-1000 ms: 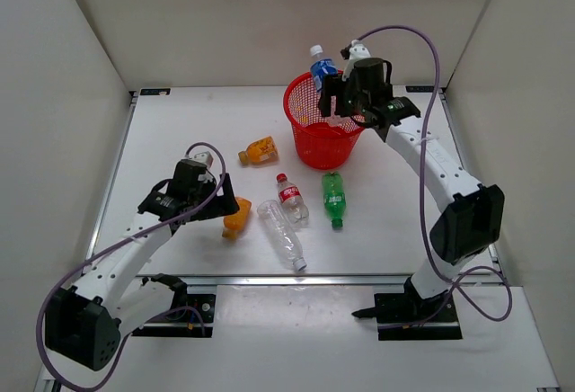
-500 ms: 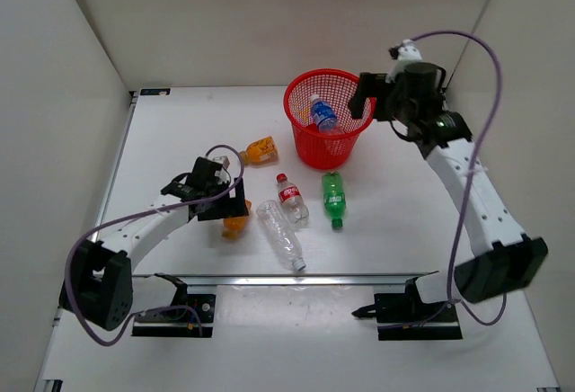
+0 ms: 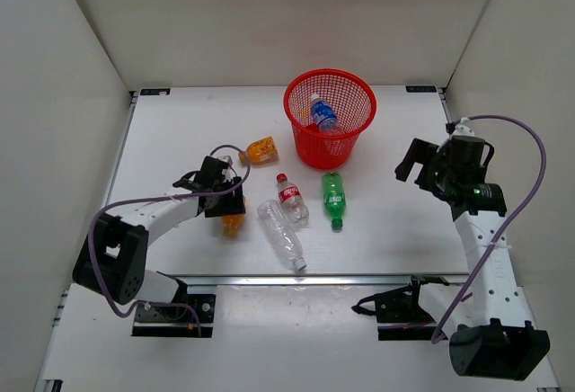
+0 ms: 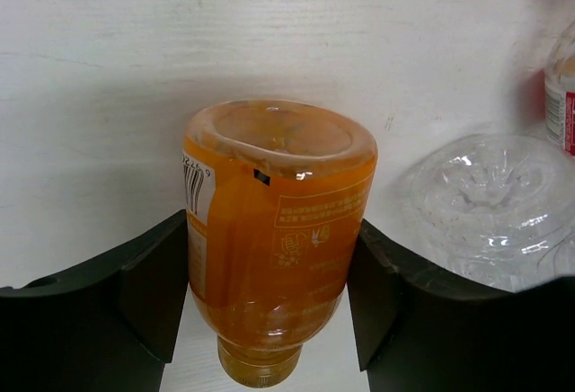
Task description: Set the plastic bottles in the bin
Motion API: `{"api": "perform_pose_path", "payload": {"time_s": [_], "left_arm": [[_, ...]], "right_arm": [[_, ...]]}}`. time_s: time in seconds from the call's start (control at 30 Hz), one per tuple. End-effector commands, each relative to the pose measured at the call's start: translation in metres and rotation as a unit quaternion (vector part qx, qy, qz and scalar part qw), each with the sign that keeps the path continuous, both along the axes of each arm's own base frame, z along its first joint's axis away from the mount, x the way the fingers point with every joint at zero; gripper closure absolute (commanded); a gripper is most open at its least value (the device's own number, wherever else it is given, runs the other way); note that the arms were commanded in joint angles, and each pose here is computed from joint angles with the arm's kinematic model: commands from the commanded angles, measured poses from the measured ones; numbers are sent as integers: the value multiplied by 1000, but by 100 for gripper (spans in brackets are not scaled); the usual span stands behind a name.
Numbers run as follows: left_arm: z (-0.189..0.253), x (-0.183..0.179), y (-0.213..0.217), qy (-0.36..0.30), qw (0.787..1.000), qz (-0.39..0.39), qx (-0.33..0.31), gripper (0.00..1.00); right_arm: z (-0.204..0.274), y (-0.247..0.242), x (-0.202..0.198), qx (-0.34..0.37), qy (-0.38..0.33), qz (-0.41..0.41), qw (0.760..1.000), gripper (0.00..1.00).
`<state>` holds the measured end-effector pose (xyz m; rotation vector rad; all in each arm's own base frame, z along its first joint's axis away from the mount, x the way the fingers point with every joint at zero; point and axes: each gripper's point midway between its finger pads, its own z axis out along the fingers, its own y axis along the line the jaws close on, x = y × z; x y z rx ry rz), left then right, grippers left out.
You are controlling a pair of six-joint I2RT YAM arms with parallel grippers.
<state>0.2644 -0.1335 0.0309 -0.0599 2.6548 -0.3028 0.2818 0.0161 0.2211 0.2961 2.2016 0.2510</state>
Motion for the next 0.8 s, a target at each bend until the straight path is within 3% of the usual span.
{"api": "perform_pose_path", "payload": {"time_s": [0.0,0.23,0.37,0.53,0.57,0.6,0.7,0.77], "left_arm": [[9,14,7,-31,999,15,0,64],[83,32,11,-119,992,29,-20,77],[170,61,-6,-222,972,29,-66,78],[292,111,-63,-372,912,23,-173,73],[299,124,-79,-381,905,13,-186,72],[338,129,-93,-416,885,7,-210,72],[353,168,-153,-430,873,-23,-228,71],[391,179,-187,-456,854,-37,-247,71]], "right_arm": [[-5,-7,-15,-3,5,-17,1000,1],[-20,-17,-27,-9,23,-36,999,1],[-25,-13,-28,-11,26,-20,999,1],[-35,-10,-31,-19,34,-10,999,1],[-37,-10,-32,-19,35,-12,999,1],[-34,-7,-32,-15,28,-7,999,1],[-39,-2,-33,-5,29,2,1000,1],[-41,-1,-37,-1,29,3,1000,1]]}}
